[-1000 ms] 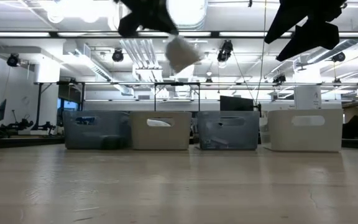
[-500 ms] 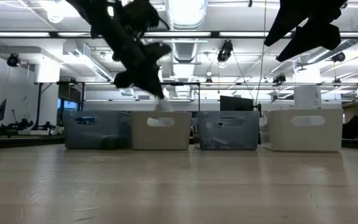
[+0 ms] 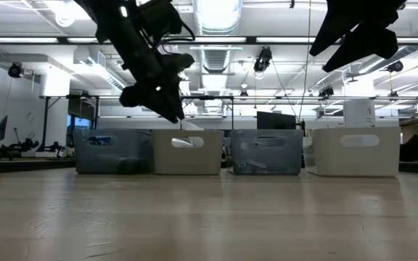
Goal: Pick & Place Travel size toiletries
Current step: Put the white cotton pack into the gray bin, then return to Home Position
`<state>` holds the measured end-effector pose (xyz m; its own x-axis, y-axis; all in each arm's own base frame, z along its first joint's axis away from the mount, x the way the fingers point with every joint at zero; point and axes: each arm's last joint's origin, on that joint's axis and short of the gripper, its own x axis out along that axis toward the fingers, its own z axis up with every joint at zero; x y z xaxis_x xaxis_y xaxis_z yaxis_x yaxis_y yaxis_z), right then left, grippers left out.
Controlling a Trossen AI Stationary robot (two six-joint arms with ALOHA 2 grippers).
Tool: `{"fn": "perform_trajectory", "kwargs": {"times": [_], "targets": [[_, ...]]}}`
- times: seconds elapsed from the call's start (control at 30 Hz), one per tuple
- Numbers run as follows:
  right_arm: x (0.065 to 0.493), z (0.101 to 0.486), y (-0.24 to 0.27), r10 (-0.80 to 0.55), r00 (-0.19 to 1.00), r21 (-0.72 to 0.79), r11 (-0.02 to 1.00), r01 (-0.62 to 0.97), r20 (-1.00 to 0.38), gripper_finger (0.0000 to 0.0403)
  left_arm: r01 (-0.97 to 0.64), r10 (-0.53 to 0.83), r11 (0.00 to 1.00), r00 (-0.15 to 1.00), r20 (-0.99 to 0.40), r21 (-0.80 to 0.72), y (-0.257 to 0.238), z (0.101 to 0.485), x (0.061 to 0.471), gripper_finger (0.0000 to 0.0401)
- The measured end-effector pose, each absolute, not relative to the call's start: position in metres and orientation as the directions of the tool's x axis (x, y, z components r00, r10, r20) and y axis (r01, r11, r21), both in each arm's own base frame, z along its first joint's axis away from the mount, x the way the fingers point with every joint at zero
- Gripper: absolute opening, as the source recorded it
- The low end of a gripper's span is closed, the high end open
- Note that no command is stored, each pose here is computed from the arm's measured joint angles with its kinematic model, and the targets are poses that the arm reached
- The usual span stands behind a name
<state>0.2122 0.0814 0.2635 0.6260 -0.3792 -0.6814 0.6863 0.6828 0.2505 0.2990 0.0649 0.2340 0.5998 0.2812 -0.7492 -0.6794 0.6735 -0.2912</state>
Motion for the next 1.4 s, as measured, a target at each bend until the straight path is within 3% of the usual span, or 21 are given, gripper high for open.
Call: {"fn": "perform_trajectory", "kwargs": {"times": [0.3, 0.37, 0.57, 0.73, 0.87, 1.07, 1.23, 1.4], "targets": [[0.211, 0.265, 0.081, -0.375, 0.630, 0.171, 0.755, 0.634, -0.681, 0.0284, -0.612, 0.233, 0.638, 0.731, -0.641, -0.467, 0.057, 0.280, 0.273, 0.0137], [0.210, 0.271, 0.081, -0.363, 0.643, 0.215, 0.737, 0.641, -0.674, 0.0292, -0.591, 0.234, 0.630, 0.764, -0.602, -0.504, 0.054, 0.293, 0.265, 0.0138], [0.203, 0.299, 0.082, -0.294, 0.730, 0.276, 0.788, 0.550, -0.616, 0.0315, -0.378, 0.122, 0.751, 0.885, -0.449, -0.542, 0.026, 0.328, 0.244, 0.0138], [0.192, 0.319, 0.081, -0.097, 0.810, 0.367, 0.856, 0.365, -0.578, 0.0332, -0.334, 0.116, 0.747, 0.917, -0.382, -0.575, 0.012, 0.346, 0.225, 0.0138], [0.184, 0.330, 0.083, 0.037, 0.847, 0.427, 0.875, 0.229, -0.530, 0.0347, -0.284, 0.015, 0.706, 0.922, -0.387, -0.649, 0.002, 0.350, 0.212, 0.0138], [0.179, 0.345, 0.087, 0.214, 0.911, 0.467, 0.884, -0.027, -0.352, 0.0361, 0.053, -0.193, 0.845, 0.958, -0.210, -0.533, -0.026, 0.369, 0.212, 0.0138], [0.185, 0.334, 0.093, 0.338, 0.924, 0.458, 0.860, -0.226, -0.178, 0.0355, 0.088, -0.184, 0.878, 0.969, -0.162, -0.470, -0.027, 0.358, 0.217, 0.0138], [0.186, 0.292, 0.092, 0.337, 0.935, 0.508, 0.828, -0.238, -0.112, 0.0339, 0.203, -0.248, 0.851, 0.968, -0.030, -0.485, -0.023, 0.324, 0.217, 0.0138]]}}
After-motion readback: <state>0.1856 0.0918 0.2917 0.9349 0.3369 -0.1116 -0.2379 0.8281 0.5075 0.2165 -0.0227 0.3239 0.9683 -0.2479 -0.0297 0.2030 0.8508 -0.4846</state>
